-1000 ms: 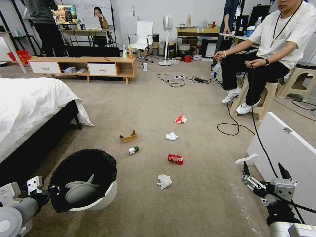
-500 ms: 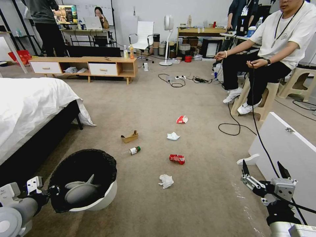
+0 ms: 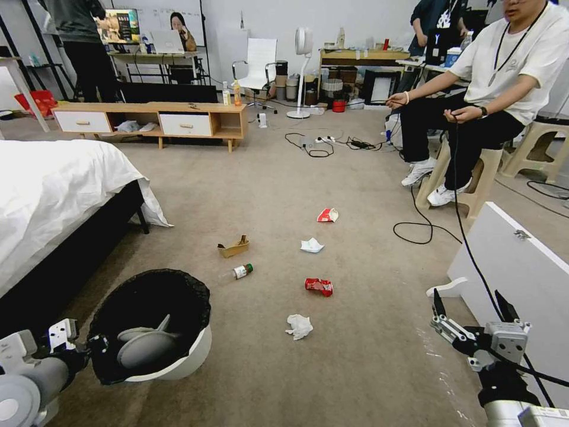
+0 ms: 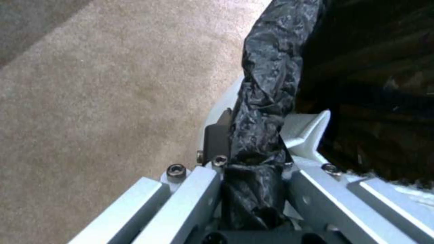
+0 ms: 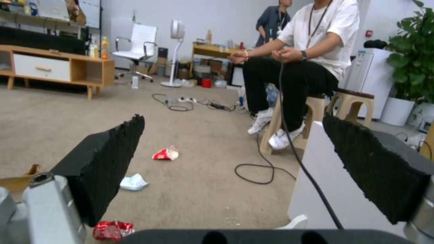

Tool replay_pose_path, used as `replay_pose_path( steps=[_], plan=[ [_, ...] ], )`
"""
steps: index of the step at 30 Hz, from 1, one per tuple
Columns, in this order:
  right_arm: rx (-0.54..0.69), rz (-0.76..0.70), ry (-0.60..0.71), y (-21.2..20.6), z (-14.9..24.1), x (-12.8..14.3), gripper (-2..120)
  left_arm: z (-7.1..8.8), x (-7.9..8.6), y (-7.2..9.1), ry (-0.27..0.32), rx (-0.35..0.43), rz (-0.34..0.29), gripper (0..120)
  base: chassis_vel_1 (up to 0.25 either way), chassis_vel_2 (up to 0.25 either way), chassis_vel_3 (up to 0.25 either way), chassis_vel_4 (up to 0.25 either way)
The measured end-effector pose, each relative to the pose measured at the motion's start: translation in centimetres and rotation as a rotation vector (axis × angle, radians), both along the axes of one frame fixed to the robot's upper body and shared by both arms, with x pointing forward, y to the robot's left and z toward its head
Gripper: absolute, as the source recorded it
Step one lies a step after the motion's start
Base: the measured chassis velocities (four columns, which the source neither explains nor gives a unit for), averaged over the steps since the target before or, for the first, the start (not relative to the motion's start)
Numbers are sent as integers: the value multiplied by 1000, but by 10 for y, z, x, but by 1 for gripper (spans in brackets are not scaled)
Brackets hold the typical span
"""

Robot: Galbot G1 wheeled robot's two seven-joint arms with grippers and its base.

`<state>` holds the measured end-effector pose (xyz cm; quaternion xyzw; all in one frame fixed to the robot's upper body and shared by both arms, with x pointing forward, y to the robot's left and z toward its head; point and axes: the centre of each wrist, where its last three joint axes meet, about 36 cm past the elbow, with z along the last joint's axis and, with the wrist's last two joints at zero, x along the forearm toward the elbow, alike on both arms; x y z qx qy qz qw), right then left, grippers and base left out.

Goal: Pick up the trash bin and place the garbage on the floor into it.

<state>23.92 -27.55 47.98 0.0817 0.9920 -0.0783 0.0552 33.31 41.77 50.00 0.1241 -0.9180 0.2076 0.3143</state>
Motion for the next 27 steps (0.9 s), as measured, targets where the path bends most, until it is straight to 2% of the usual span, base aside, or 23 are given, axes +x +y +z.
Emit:
replay_pose_path(
  steps=[7,27],
  plan=[
    [0,0,2,0,-1,1,100,-1,0,0,0,-1,3,1,-90,82,97,-115],
    [2,1,-18,0,-5,3,100,-2,0,1,2,-4,8,1,-196,209,197,-199]
  ],
)
